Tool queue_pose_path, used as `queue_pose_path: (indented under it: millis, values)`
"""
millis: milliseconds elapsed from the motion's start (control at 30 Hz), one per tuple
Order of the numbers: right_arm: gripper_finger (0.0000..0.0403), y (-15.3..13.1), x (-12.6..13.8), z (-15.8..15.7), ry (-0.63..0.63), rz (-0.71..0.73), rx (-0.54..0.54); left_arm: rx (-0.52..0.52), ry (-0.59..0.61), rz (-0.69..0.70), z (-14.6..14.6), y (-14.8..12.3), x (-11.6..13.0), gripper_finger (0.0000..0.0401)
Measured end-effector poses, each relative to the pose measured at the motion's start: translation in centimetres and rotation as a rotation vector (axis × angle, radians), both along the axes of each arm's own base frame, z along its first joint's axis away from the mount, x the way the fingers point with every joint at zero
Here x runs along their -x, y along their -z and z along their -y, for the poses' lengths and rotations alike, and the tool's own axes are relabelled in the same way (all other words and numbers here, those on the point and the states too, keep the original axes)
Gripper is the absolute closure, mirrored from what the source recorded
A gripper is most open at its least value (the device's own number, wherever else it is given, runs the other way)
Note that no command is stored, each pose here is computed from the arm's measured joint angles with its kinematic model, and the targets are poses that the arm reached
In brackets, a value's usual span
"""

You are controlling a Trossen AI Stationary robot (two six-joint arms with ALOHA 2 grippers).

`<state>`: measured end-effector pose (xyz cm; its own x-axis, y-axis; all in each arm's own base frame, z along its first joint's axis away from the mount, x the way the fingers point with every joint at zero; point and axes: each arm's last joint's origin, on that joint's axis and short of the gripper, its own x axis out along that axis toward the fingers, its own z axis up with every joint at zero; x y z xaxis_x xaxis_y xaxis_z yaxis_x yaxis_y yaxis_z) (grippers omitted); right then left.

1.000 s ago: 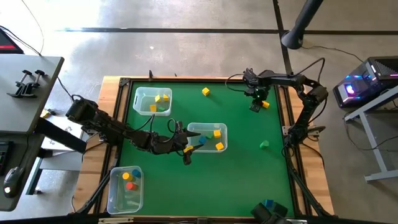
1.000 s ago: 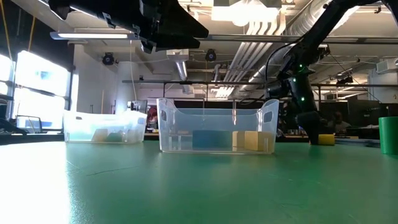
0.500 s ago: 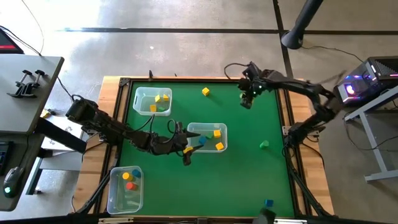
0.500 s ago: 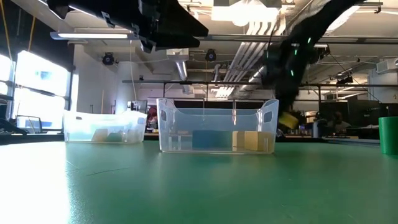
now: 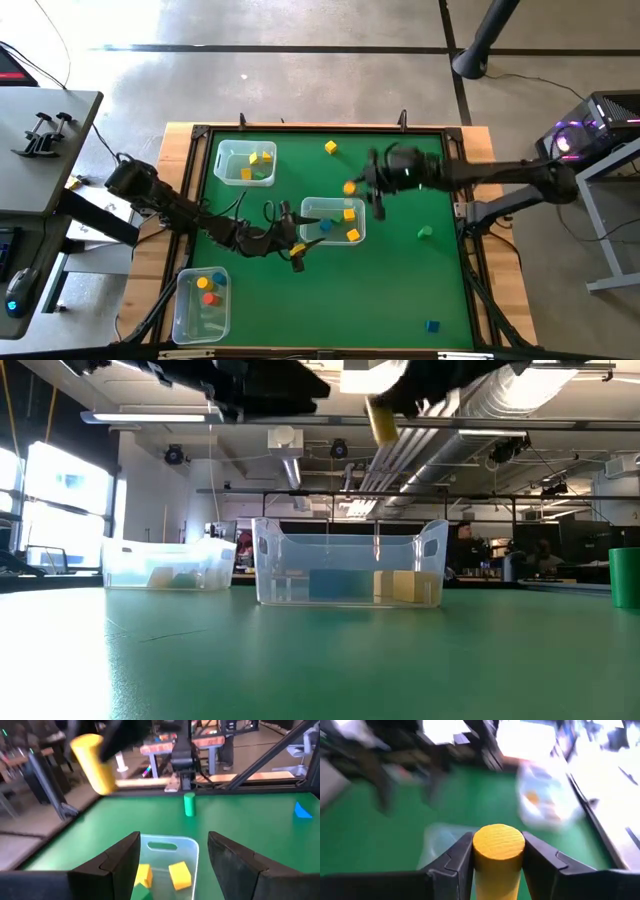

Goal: Sort blocks by size
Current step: Put the yellow cylindrical block into the bottom left transparent bin

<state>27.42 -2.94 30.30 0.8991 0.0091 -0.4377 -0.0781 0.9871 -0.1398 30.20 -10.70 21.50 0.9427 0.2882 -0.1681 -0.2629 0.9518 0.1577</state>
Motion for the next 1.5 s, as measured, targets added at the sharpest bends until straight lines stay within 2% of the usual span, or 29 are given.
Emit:
queue_pose_path:
  millis: [200,267,467,600,867,1000,1267,1400,1500]
  values:
    - [0.0276,3.8,-0.9,-6.7,-0.156,0.344,-0.099,-0.156,-0.06,0.007,2.8,-1.4,0.9,0.0185]
    - [0.0276,5.2,-1.5,-8.8,-0.202,0.404,-0.122,-0.186,-0.069,0.019,3.8,-2.3,1.2,0.0185]
    - [0.0276,9.3,-5.6,-13.6,-0.285,0.319,-0.086,-0.256,-0.089,0.038,6.7,-4.4,2.4,0.0185]
    - [0.0276,11.0,-8.2,-15.6,-0.318,0.285,-0.075,-0.259,-0.113,0.043,8.2,-4.6,3.6,0.0185]
    - [0.0276,14.7,-12.1,-17.1,-0.374,0.21,-0.125,-0.209,-0.138,0.045,10.2,-4.0,5.6,0.0185]
    - [0.0276,16.3,-13.5,-17.2,-0.445,0.177,-0.143,-0.187,-0.124,0.047,10.7,-3.8,6.0,0.0185]
    - [0.0274,17.5,-13.9,-16.8,-0.455,0.137,-0.157,-0.188,-0.128,0.039,10.6,-3.7,6.0,0.0185]
    - [0.025,17.7,-13.9,-16.9,-0.457,0.111,-0.153,-0.189,-0.128,0.035,10.5,-3.6,6.0,0.0185]
    - [0.0247,17.9,-13.8,-16.9,-0.481,0.096,-0.149,-0.189,-0.128,0.035,10.5,-3.6,6.0,0.0185]
